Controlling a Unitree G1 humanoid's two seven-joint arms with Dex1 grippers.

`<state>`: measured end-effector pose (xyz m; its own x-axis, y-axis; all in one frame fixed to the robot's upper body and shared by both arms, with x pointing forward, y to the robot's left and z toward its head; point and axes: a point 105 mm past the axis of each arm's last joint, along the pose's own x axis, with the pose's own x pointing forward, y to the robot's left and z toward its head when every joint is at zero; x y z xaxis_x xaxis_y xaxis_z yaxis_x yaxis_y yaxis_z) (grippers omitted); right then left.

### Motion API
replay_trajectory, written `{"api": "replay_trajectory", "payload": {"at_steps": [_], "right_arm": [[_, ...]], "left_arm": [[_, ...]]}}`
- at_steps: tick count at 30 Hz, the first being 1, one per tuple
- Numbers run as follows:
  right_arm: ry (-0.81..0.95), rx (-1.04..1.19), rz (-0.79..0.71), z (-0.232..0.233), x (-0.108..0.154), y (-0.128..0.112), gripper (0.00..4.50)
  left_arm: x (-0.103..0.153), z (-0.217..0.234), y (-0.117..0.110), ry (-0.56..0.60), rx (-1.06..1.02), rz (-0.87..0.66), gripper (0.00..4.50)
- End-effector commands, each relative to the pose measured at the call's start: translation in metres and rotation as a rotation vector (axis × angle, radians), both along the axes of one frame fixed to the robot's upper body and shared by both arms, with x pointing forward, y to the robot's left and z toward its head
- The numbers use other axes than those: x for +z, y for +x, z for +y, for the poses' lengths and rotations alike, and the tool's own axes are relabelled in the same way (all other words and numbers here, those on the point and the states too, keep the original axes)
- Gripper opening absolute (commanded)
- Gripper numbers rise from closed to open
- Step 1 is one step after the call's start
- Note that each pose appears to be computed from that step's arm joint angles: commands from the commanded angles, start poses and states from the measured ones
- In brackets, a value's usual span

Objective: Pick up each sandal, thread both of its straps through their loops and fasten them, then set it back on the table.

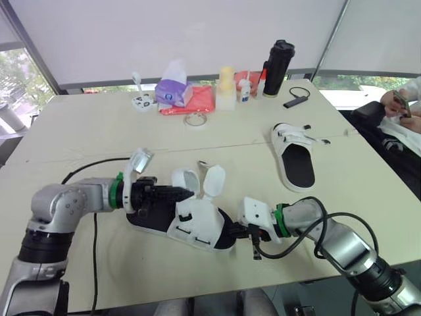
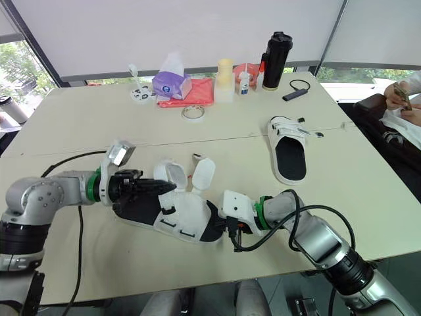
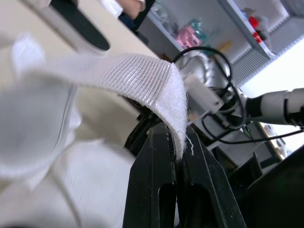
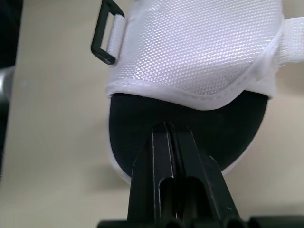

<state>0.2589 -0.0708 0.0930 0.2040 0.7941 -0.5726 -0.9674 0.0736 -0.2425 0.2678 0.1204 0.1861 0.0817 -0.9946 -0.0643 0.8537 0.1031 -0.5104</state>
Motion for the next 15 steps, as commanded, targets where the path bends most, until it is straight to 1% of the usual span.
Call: {"api": "replay_trajectory", "payload": {"at_steps": [1,6,15], "right_arm": [[-0.013,-0.015,-0.05,0.003,0.002,0.014,0.0],[0.018,-0.02,-0.094,0.013,0.016,0.031,0.0],[0.009,0.0,-0.132,0.013,0.02,0.038,0.0]], "left_arm": [[0.012,0.003,-0.002,-0.018,-0.012,-0.037,0.03],[0.007,0.005,0.001,0.004,0.009,-0.04,0.03],[0.002,0.01,0.005,0.029,0.046,-0.06,0.03]]}}
